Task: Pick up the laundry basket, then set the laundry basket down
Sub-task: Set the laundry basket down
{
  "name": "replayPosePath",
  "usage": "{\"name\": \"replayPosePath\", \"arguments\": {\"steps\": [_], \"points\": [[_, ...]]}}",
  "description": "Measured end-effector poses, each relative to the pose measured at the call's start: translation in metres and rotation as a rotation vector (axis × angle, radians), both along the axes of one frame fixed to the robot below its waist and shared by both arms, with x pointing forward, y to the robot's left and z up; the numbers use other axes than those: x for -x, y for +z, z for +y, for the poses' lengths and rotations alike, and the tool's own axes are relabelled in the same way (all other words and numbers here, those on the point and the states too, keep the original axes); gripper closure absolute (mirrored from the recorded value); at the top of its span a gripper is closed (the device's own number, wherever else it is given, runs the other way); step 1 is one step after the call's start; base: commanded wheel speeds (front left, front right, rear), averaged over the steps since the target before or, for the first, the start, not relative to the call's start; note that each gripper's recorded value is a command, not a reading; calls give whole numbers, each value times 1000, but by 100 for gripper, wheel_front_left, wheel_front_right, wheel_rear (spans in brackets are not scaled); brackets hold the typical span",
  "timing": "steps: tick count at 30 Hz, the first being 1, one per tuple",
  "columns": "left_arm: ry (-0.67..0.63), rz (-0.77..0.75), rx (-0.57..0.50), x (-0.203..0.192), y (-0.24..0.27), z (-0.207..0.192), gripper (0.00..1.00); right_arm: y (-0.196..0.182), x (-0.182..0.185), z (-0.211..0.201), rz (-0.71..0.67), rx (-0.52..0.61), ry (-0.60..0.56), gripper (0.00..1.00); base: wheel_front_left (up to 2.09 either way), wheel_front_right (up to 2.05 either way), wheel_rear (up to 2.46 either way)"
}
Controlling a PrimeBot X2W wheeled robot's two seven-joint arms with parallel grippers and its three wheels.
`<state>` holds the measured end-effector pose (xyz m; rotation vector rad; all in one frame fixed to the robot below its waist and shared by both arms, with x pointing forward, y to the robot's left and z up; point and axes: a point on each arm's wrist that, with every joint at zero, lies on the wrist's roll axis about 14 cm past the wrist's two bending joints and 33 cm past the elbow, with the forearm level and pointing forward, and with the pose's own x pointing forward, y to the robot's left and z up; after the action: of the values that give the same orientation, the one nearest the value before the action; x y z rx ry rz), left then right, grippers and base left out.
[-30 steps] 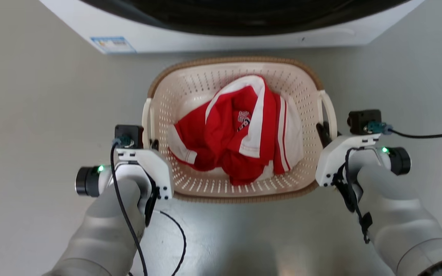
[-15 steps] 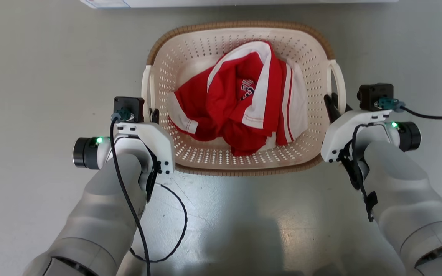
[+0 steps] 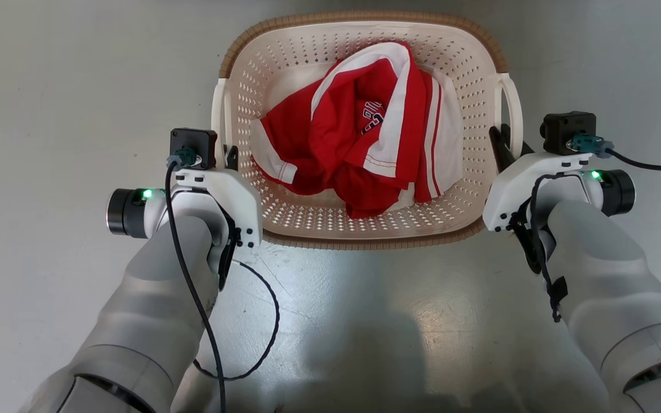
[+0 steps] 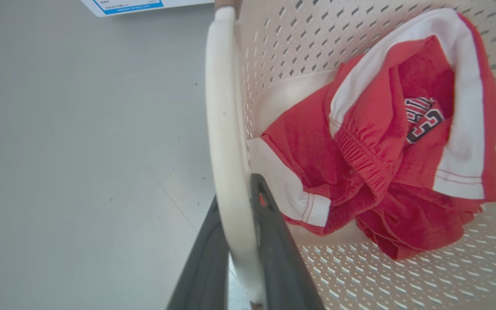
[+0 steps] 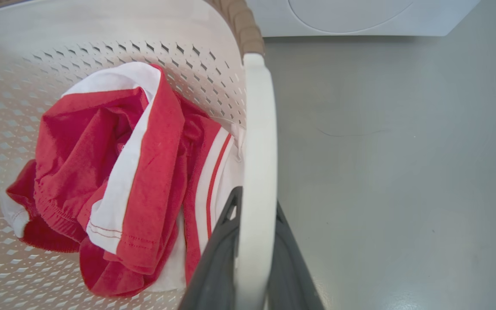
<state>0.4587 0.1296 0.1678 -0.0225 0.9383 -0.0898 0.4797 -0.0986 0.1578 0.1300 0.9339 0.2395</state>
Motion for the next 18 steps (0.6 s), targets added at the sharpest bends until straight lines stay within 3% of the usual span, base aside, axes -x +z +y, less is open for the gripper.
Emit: {"name": "replayPosePath", "arguments": {"steps": [14, 17, 18], "points": [[-7, 21, -7, 4, -10, -1, 100, -10, 5, -1, 15, 3, 6, 100, 0, 0, 0], [-7, 19, -7, 3, -10, -1, 100, -10, 4, -1, 14, 3, 5, 85, 0, 0, 0], [-7, 18, -7, 3, -9, -1, 91, -9, 4, -1, 13, 3, 5, 82, 0, 0, 0]]}}
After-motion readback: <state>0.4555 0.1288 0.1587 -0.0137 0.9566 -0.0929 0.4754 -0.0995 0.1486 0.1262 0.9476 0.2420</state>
